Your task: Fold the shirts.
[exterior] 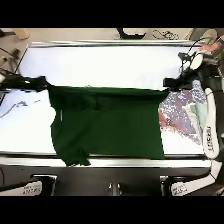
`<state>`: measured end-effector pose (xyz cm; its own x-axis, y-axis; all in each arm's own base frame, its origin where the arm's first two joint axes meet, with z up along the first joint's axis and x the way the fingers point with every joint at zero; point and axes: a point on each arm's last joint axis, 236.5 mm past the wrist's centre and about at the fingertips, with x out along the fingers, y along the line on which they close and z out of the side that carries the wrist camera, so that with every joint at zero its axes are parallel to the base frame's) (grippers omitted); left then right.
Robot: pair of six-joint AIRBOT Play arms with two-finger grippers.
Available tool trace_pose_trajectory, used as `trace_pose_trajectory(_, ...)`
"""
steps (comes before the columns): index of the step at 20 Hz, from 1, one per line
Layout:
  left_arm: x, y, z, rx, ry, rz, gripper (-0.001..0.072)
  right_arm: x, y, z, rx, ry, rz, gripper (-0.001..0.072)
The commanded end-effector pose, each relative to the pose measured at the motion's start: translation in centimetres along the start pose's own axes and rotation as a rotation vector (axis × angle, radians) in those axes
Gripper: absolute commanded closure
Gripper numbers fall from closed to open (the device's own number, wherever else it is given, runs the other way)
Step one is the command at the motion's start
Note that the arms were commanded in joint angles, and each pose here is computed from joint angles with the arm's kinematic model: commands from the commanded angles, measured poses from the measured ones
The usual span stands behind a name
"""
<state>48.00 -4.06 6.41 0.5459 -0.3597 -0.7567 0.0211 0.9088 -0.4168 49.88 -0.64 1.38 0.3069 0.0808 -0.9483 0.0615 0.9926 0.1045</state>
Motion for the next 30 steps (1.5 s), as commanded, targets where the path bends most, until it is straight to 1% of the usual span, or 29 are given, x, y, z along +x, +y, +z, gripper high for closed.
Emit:
trace_pose_trajectory(1,7.2,2.1,2.3,-0.023,-0.117,0.038,0.0673,4.4,-0.1,4.9,0.092,-0.174,0.021,0.0688)
trace_pose_trajectory(3,9.1,2.1,4.0,-0.022,-0.181,0.047,0.0673,4.6,0.0,7.4,0.135,-0.279,0.042,0.0688)
trace_pose_trajectory(4,9.9,2.0,4.5,-0.027,-0.196,0.043,0.0673,5.1,0.2,7.8,0.143,-0.295,0.055,0.0688)
trace_pose_trajectory(7,12.3,2.1,4.5,-0.044,-0.209,0.043,0.0673,7.7,1.1,6.6,0.184,-0.232,0.105,0.0686)
trace_pose_trajectory(9,11.7,2.1,4.9,-0.048,-0.198,0.032,0.0673,7.0,1.7,5.7,0.180,-0.193,0.120,0.0687)
trace_pose_trajectory(11,9.9,1.7,3.9,-0.049,-0.077,-0.011,0.0673,4.6,2.0,3.5,0.126,-0.108,0.113,0.0688)
trace_pose_trajectory(13,8.1,2.2,0.1,-0.032,0.133,-0.029,0.0674,2.8,2.5,-1.3,0.095,0.082,0.112,0.0688)
trace_pose_trajectory(15,7.5,4.0,-5.2,-0.068,0.353,0.018,0.0674,3.4,2.9,-4.8,0.073,0.229,0.111,0.0688)
trace_pose_trajectory(17,7.6,5.8,-10.2,-0.056,0.535,0.077,0.0674,5.8,3.6,-7.1,0.054,0.321,0.115,0.0688)
trace_pose_trajectory(20,8.2,6.9,-12.4,-0.060,0.604,0.103,0.0674,8.1,4.3,-10.1,0.041,0.444,0.116,0.0688)
trace_pose_trajectory(24,8.1,6.9,-12.4,-0.065,0.606,0.100,0.0670,8.3,4.0,-9.3,0.034,0.407,0.101,0.0687)
trace_pose_trajectory(25,7.7,6.7,-12.3,-0.064,0.616,0.095,0.0539,8.0,4.1,-9.0,0.034,0.395,0.102,0.0570)
trace_pose_trajectory(26,6.8,6.3,-12.0,-0.058,0.635,0.087,0.0201,7.0,4.2,-9.1,0.030,0.399,0.107,0.0210)
trace_pose_trajectory(27,5.5,6.0,-11.3,-0.052,0.642,0.081,0.0109,5.5,4.2,-9.5,0.008,0.418,0.104,0.0131)
trace_pose_trajectory(28,3.7,5.6,-10.1,-0.045,0.625,0.078,0.0110,3.9,3.4,-9.7,-0.015,0.424,0.082,0.0131)
trace_pose_trajectory(30,-0.2,5.4,-8.6,-0.070,0.562,0.092,0.0123,1.2,1.8,-10.2,0.040,0.430,0.081,0.0135)
